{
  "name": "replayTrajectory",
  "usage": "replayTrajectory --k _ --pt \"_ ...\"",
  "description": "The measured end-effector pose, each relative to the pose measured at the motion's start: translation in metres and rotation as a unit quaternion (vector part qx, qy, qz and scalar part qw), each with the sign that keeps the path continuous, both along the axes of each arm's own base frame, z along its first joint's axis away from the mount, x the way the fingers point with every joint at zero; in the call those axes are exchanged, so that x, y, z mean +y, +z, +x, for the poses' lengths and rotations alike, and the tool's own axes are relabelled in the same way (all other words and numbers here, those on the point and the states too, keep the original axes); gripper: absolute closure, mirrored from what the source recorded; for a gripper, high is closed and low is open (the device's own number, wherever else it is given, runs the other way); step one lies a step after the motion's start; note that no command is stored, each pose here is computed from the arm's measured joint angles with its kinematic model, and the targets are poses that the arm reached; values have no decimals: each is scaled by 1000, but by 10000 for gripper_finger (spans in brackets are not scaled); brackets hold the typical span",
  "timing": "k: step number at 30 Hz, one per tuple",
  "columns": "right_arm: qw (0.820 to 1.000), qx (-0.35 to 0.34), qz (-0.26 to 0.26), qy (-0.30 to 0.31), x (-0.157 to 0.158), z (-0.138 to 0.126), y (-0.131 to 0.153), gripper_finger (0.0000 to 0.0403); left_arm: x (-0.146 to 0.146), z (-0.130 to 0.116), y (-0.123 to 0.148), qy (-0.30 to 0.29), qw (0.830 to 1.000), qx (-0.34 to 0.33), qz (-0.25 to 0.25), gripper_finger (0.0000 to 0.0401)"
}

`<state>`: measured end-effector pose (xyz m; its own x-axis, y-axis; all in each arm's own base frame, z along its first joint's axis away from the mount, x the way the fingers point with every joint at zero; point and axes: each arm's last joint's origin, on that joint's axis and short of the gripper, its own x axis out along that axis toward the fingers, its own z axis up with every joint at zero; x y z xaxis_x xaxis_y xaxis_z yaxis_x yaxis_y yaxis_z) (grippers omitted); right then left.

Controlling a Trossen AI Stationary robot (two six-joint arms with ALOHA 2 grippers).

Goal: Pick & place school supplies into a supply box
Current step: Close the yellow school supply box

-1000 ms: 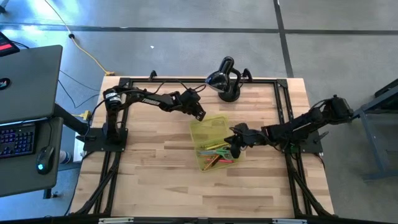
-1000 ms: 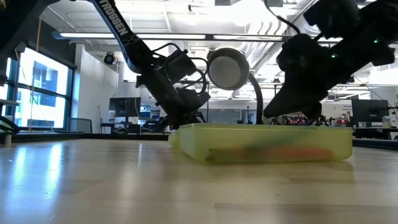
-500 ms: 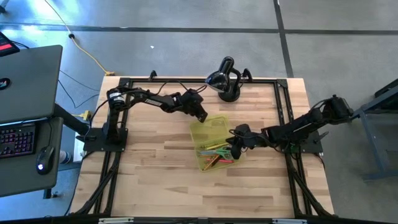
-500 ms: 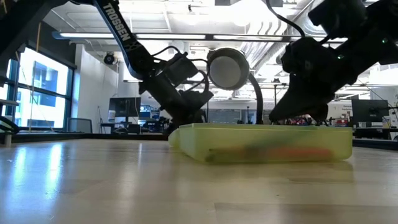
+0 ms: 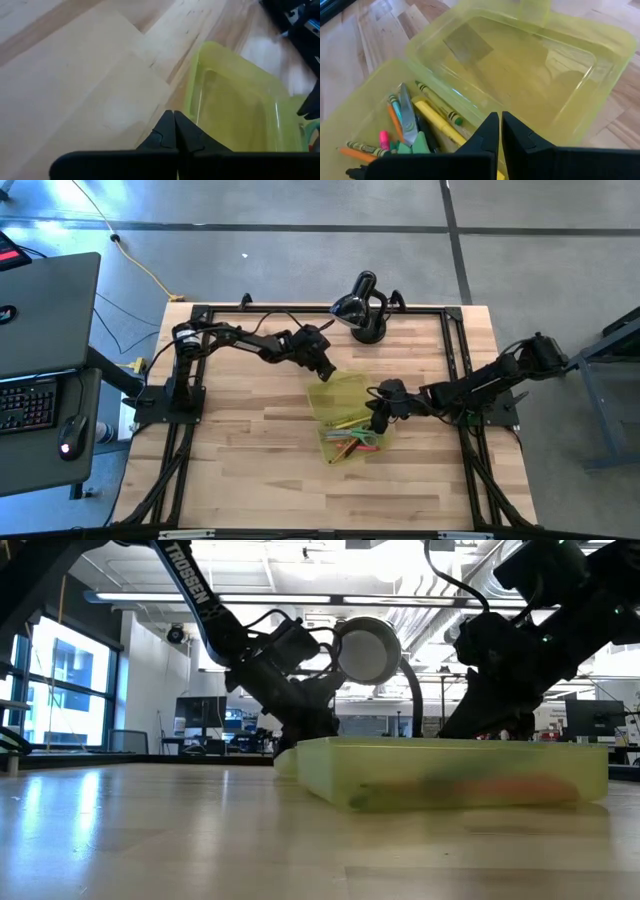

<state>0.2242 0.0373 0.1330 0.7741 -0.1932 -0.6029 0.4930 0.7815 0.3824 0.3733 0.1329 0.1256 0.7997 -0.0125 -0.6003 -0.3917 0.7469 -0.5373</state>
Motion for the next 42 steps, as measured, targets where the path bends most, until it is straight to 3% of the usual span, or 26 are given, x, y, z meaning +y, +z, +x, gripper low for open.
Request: replayTrajectory --k 8,14,21,27,31,35,42 --pt "1000 0 -6 -3 0 0 0 403 1 11 15 -22 999 -29 -4 391" --pt "998 -5 -46 -39 -5 0 1 403 5 22 34 -31 999 -21 5 381" --pt "994 -2 -51 -93 -20 0 0 403 0 9 51 15 995 94 35 390" --pt "990 23 -44 -131 -33 -3 -4 403 -22 -22 54 74 956 277 60 387" --pt "983 62 -23 -169 -42 -10 -10 403 -48 -35 58 97 928 353 73 391" --pt "974 112 0 -196 -50 -19 -17 403 -76 -41 56 115 907 400 65 384" --pt "975 141 30 -167 -60 -21 -19 403 -120 -51 45 99 896 430 47 391"
